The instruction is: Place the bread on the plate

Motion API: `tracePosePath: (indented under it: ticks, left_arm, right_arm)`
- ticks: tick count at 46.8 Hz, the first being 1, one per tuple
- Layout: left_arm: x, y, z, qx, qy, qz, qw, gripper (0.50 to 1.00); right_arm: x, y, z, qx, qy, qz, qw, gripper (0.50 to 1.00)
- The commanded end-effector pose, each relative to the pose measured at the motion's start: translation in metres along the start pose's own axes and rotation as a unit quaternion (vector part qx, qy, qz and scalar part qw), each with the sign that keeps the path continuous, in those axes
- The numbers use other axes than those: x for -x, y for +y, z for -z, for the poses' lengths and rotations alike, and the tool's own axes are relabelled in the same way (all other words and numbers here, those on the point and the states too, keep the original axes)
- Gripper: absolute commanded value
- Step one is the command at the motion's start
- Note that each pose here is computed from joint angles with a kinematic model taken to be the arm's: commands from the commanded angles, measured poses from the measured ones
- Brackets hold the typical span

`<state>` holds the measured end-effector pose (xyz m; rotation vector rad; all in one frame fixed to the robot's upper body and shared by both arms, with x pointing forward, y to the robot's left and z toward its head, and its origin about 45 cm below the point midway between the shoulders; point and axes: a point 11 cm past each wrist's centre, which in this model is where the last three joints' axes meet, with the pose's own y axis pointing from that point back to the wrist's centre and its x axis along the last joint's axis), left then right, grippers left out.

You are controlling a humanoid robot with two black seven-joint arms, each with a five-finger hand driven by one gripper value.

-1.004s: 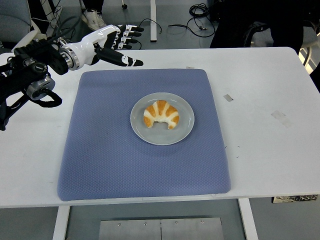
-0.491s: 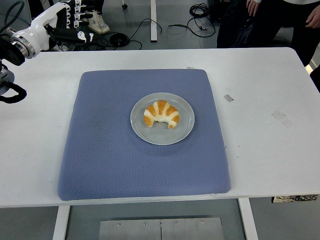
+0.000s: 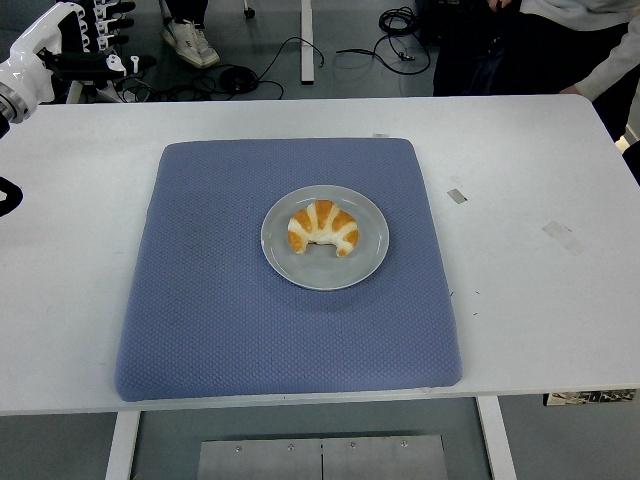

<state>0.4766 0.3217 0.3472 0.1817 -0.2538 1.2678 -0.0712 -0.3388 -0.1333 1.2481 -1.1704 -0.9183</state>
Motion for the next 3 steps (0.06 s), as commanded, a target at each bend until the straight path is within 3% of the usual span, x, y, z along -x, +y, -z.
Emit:
tracePosePath:
  ticks: [1,3]
  left_arm:
    - [0.0002,-0.0002,0.0005,0.000,0.000,0.000,1.000,0.910]
    - [-0.0005,0.0003,0.0013,-0.002,0.000,-0.002,1.000,0.910]
  right_arm:
    - [-0.0005,-0.0004,0.0025,-0.002,0.000,0.000,1.000,1.000]
    - [-0.0002,-0.0006,0.0034,-0.003,-0.001,0.000,1.000,1.000]
